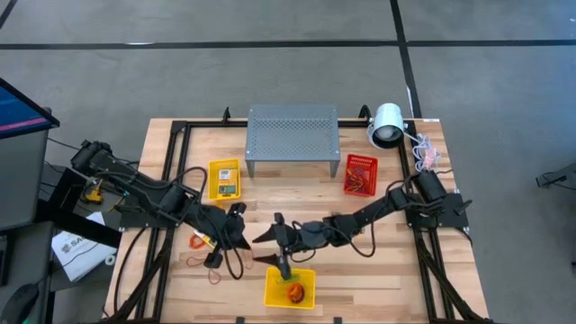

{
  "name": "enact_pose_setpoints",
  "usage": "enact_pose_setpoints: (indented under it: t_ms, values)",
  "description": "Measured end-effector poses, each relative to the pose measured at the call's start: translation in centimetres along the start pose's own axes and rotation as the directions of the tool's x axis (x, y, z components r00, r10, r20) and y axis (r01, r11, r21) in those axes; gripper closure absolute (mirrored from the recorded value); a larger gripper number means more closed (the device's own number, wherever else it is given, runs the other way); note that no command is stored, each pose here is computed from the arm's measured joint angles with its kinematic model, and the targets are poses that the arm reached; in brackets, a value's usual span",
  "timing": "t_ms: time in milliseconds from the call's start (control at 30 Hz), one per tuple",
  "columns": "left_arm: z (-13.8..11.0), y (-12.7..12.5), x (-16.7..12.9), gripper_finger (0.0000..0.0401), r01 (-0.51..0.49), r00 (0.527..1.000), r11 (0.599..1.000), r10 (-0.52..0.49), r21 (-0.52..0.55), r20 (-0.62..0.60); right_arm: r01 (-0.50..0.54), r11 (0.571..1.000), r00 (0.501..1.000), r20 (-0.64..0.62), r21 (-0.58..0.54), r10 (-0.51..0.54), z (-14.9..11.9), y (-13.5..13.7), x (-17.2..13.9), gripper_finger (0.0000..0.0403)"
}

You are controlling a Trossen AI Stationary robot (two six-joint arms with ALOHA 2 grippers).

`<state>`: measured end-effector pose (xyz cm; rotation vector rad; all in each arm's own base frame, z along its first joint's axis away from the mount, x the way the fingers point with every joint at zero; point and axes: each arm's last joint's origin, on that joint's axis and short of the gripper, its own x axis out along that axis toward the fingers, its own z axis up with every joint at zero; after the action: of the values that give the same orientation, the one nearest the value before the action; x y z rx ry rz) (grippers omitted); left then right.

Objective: Pick & Place Office Desk Supplies
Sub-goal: Put the red rubber band into the red bin

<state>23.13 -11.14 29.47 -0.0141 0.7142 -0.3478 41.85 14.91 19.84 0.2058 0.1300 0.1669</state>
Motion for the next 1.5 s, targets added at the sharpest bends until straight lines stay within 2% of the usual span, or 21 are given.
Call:
enact_pose_setpoints:
  t_ms: [267, 533, 600, 700, 933, 1267, 1367, 1500]
  values:
    - [0.3, 0.3, 0.0, 0.0401, -0.008, 1.0, 1.0, 0.008, -0.01, 0.025, -0.009, 1.0, 1.0, 0.011, 0.001, 0.009, 0.0, 0.4, -0.1, 0.0163]
    - [0.5, 0.3, 0.0, 0.0401, -0.005, 0.999, 1.0, 0.005, 0.001, 0.049, 0.016, 1.0, 1.0, 0.01, 0.003, -0.016, 0.2, -0.4, 0.1, 0.0169]
    - [0.5, 0.3, 0.0, 0.0401, -0.005, 0.999, 1.0, 0.005, 0.001, 0.05, 0.018, 1.0, 1.0, 0.009, 0.002, -0.018, 0.2, -0.5, 0.1, 0.0185]
    - [0.5, 0.3, 0.0, 0.0401, -0.005, 0.999, 1.0, 0.005, 0.001, 0.049, 0.018, 1.0, 1.0, 0.006, 0.002, -0.018, 0.1, -0.5, 0.1, 0.023]
    - [0.8, 0.3, 0.0, 0.0398, -0.002, 0.997, 1.0, 0.002, 0.0, 0.071, 0.019, 1.0, 1.0, 0.006, -0.002, -0.018, 0.2, -0.5, 0.1, 0.0385]
    - [1.2, 0.1, -0.1, 0.0372, 0.017, 0.993, 1.0, -0.02, 0.023, 0.121, -0.005, 1.0, 1.0, 0.0, -0.006, 0.005, 0.1, -0.4, 0.1, 0.0399]
    - [1.6, 0.0, -0.1, 0.0342, 0.038, 0.987, 0.997, -0.048, 0.063, 0.155, -0.008, 1.0, 1.0, -0.001, -0.006, 0.008, 0.1, -0.4, 0.1, 0.0401]
    - [2.0, -0.2, -0.2, 0.0281, 0.064, 0.978, 0.994, -0.079, 0.084, 0.191, -0.01, 1.0, 1.0, -0.005, -0.014, 0.01, 0.1, -0.3, 0.0, 0.0401]
